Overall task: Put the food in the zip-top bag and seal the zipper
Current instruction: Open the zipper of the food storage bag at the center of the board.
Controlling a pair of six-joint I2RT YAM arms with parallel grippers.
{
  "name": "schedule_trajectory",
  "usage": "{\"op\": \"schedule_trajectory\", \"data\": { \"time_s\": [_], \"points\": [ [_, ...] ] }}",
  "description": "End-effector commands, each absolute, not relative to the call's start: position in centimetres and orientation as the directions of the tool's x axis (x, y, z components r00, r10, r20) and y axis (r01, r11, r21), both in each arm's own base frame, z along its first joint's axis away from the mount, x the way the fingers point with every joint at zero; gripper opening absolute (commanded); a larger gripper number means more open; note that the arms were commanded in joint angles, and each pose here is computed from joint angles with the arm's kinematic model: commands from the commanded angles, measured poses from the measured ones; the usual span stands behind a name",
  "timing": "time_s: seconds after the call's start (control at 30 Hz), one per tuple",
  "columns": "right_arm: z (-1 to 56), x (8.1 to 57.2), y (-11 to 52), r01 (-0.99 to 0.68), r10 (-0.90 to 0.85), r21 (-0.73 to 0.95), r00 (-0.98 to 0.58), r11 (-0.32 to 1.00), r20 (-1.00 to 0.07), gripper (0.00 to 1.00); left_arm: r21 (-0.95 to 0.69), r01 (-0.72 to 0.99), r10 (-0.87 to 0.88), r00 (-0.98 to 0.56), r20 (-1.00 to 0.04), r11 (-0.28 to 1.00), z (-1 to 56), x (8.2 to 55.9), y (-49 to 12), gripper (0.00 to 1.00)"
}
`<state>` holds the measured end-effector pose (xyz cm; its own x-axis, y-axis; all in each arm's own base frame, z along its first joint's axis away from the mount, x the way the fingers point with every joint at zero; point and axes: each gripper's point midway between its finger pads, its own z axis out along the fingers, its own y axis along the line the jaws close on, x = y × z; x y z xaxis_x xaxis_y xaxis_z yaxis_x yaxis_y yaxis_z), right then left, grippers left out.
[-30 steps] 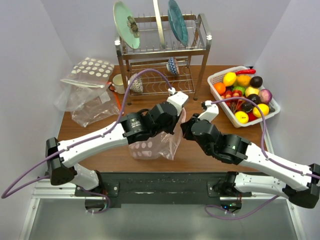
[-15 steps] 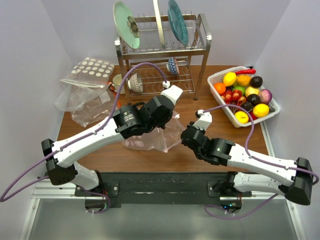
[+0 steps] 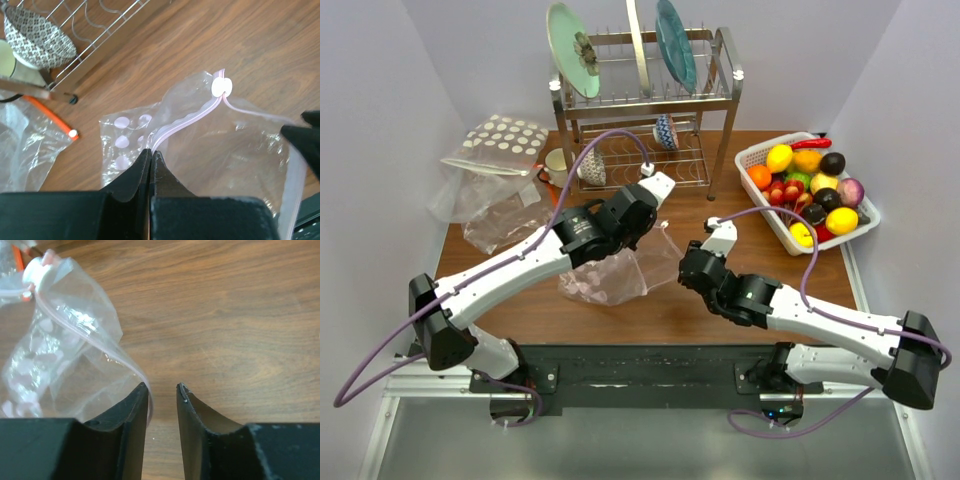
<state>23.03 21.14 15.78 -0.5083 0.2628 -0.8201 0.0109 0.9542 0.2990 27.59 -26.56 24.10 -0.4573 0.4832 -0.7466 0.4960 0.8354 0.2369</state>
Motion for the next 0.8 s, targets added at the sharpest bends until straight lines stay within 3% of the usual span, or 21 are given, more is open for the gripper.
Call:
{"op": "schedule_trajectory", "data": {
  "time_s": [0.0,0.1,0.27,0.57,0.77],
  "points": [
    [19.3,23.8,23.0,-0.143,0.214,0.314,-0.475,0.939,-0.853,0.37,0.156,0.542,0.412,-0.389,-0.824,0.826,26.7,29.2,-28.1,0.0],
    [20.8,23.5,24.7,-0.237,0.181,0.329,-0.488,0.914,-0.854,0.45,0.116,0.581,0.392,-0.375,-0.84,0.805,27.1,29.5,-29.5,0.0],
    [22.2,23.3,26.3,-0.303,0.156,0.346,-0.51,0.888,-0.846,0.49,0.069,0.652,0.405,-0.381,-0.831,0.755,25.7,29.6,-32.0,0.0],
    [25.1,25.1,22.5,-0.186,0.185,0.299,-0.465,0.936,-0.866,0.54,0.046,0.625,0.383,-0.417,-0.825,0.78,23.6,30.3,-31.8,0.0],
    [24.8,28.2,16.3,-0.001,0.241,0.268,-0.437,0.963,-0.867,0.54,0.018,0.608,0.353,-0.437,-0.827,0.794,22.2,30.3,-31.1,0.0]
  ]
}}
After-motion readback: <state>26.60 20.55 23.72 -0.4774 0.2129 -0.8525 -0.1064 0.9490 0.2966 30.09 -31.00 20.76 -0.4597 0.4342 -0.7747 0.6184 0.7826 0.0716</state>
